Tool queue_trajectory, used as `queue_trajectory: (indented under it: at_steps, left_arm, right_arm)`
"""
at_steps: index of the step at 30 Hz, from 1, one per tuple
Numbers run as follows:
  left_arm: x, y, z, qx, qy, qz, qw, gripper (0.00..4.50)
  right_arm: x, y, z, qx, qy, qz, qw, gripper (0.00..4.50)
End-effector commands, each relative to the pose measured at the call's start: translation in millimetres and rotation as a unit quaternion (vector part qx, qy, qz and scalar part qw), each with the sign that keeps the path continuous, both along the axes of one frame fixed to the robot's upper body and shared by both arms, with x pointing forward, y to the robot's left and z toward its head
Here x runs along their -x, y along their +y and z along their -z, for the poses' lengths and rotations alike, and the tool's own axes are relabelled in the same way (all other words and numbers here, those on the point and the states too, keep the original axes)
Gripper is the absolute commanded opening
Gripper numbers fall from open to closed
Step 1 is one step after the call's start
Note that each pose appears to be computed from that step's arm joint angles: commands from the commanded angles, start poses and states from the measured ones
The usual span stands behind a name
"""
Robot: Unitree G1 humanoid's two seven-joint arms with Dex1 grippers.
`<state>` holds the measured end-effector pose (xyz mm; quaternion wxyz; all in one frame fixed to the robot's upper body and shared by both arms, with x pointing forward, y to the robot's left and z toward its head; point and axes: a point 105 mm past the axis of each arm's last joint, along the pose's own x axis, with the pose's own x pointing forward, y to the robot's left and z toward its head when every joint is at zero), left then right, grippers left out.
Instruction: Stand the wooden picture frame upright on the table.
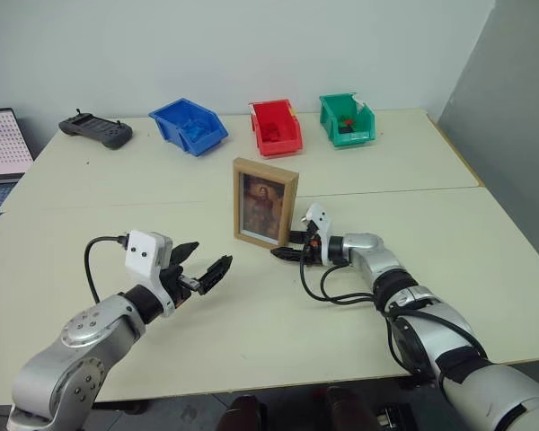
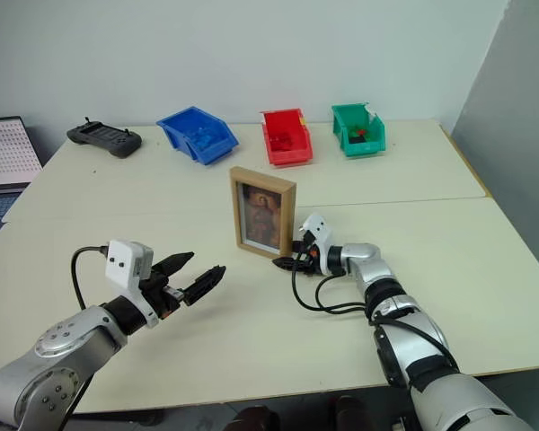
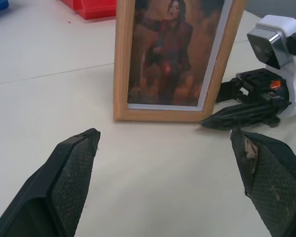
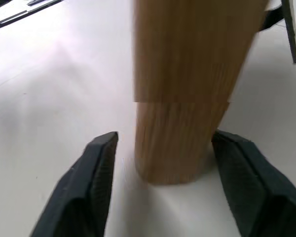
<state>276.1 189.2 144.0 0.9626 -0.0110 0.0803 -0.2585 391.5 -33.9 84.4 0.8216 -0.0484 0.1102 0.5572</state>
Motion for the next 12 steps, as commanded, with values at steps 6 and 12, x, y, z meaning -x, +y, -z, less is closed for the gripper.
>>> queue_trajectory:
  at_steps: [6, 12]
  left_arm:
    - [-13, 41, -32, -0.042, 0.008, 0.023, 0.999, 4.50]
    - [-20, 65, -60, -0.061, 0.027, 0.061, 0.996, 4.50]
  right_arm:
    - [21, -77, -43, 0.080, -0.055, 0.008, 0.995, 4.49]
    - [60, -76, -113, 0.034, -0.041, -0.009, 0.999, 4.49]
